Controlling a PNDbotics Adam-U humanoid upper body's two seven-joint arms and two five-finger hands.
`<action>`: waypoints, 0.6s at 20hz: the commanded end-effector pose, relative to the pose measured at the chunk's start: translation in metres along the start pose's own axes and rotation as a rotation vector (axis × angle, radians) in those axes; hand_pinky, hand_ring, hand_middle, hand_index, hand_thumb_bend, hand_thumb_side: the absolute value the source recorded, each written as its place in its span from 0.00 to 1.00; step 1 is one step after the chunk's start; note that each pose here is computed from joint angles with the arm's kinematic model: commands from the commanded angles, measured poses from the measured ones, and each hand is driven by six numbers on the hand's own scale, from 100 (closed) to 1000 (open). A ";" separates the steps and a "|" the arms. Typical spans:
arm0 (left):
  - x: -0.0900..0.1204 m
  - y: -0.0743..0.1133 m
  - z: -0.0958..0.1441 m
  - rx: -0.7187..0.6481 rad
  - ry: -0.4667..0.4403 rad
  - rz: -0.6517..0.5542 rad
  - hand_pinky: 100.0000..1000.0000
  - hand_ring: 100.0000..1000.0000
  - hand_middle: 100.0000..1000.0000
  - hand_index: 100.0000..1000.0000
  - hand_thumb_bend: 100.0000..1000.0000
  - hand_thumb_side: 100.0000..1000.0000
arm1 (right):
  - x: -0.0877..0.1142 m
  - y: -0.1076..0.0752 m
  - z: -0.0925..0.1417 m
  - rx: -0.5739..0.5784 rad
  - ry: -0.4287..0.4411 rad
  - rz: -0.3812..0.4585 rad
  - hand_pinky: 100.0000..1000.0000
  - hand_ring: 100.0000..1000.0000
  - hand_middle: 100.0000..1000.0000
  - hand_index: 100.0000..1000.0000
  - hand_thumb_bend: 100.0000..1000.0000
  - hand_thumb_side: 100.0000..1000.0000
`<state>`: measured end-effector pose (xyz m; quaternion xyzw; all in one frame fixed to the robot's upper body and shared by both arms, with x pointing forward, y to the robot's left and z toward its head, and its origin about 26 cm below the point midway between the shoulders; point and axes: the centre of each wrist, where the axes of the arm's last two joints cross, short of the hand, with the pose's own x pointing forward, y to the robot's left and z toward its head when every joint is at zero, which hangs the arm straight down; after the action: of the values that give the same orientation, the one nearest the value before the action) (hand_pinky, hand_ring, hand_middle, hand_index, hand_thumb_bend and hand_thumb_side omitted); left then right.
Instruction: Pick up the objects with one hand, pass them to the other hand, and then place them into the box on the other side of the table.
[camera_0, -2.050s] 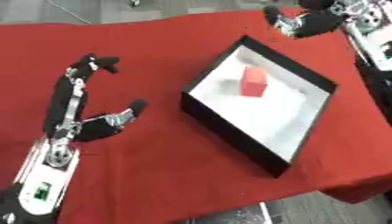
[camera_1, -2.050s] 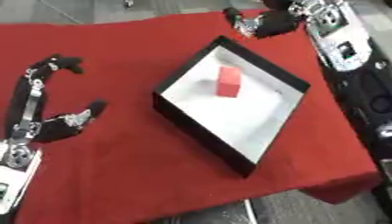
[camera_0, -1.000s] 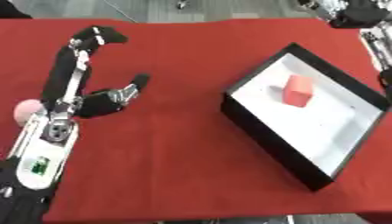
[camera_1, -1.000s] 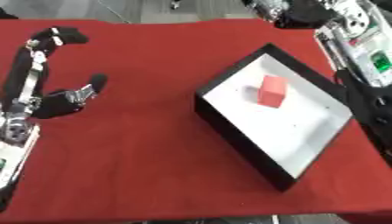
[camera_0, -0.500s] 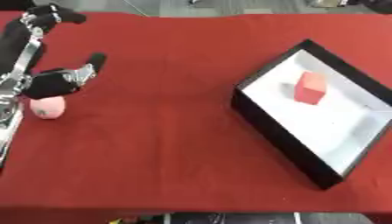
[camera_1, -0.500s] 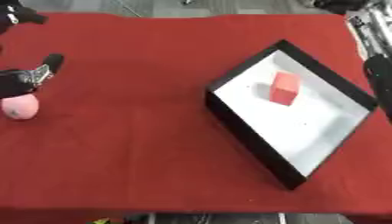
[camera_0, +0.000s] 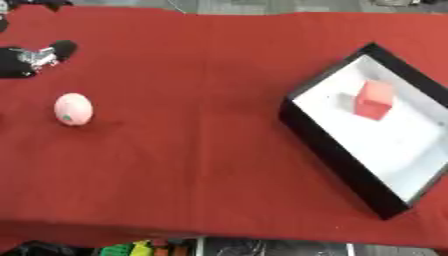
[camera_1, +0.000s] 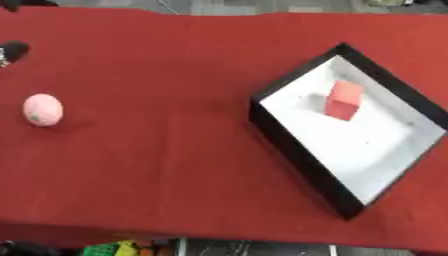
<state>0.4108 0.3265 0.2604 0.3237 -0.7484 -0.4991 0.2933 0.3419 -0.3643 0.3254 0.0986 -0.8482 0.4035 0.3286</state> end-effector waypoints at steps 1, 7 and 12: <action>-0.018 0.028 0.011 -0.046 0.038 -0.023 1.00 0.85 0.69 0.82 0.50 0.73 | 0.014 -0.012 0.003 -0.005 0.013 0.038 1.00 0.88 0.94 0.94 0.00 0.41; -0.037 0.035 0.023 -0.183 0.091 0.000 1.00 0.86 0.71 0.82 0.59 0.60 | 0.013 -0.014 0.007 -0.011 0.031 0.039 1.00 0.88 0.94 0.95 0.00 0.41; -0.051 0.038 0.034 -0.302 0.140 -0.034 1.00 0.87 0.73 0.82 0.62 0.53 | 0.009 -0.012 0.011 -0.005 0.048 0.045 1.00 0.87 0.94 0.96 0.00 0.40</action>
<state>0.4147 0.3817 0.2590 0.2987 -0.6520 -0.5807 0.3853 0.3409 -0.3733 0.3194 0.0908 -0.8438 0.3986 0.3477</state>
